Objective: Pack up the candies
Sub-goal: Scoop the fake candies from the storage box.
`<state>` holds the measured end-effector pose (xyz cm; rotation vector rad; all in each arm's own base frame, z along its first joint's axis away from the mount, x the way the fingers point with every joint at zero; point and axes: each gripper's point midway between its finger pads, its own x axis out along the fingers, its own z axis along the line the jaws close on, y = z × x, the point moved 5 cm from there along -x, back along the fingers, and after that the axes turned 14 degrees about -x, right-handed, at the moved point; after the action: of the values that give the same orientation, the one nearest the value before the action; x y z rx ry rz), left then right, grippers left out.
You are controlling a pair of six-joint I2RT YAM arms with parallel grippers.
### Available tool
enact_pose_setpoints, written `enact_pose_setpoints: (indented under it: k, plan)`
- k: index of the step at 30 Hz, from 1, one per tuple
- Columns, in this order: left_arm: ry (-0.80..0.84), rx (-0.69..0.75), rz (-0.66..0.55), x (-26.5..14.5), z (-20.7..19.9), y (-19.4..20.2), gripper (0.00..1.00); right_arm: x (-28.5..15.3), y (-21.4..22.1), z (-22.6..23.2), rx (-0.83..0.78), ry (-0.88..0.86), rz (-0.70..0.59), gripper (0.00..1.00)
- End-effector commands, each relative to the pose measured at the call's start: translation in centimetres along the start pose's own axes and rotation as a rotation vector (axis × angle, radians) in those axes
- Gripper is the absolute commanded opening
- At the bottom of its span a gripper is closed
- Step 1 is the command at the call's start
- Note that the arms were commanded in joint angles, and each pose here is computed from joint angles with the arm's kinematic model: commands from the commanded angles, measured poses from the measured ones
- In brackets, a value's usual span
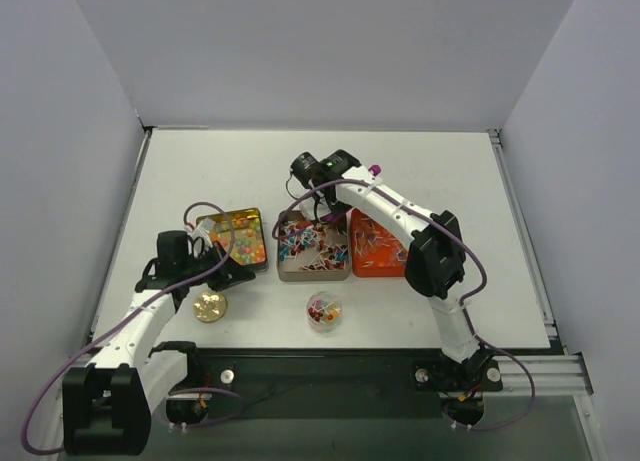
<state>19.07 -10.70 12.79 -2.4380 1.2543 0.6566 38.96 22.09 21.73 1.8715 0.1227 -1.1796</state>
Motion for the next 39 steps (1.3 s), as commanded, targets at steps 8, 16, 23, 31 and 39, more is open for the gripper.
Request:
enact_pose_setpoints:
  k: [8, 16, 23, 31, 39]
  plan:
    - [0.016, 0.005, 0.003, 0.9, -0.2, 0.4, 0.00, -0.8, -2.2, -1.9, -0.228, -0.007, 0.245, 0.00]
    - [0.027, 0.052, 0.069, 1.9, -0.4, 1.8, 0.00, 0.8, -4.2, -1.7, -0.216, -0.038, 0.276, 0.00]
    - [0.007, 0.045, 0.097, 2.5, 0.3, 2.3, 0.00, 0.9, -6.2, -2.1, -0.157, -0.007, 0.160, 0.00]
    - [-0.018, 0.017, 0.139, 3.8, 1.5, 2.5, 0.00, 0.7, -8.1, -2.0, -0.160, 0.019, 0.059, 0.00]
    - [0.007, 0.025, 0.123, 6.3, 1.5, 1.3, 0.00, 0.7, -9.8, -1.3, -0.218, 0.032, -0.003, 0.00]
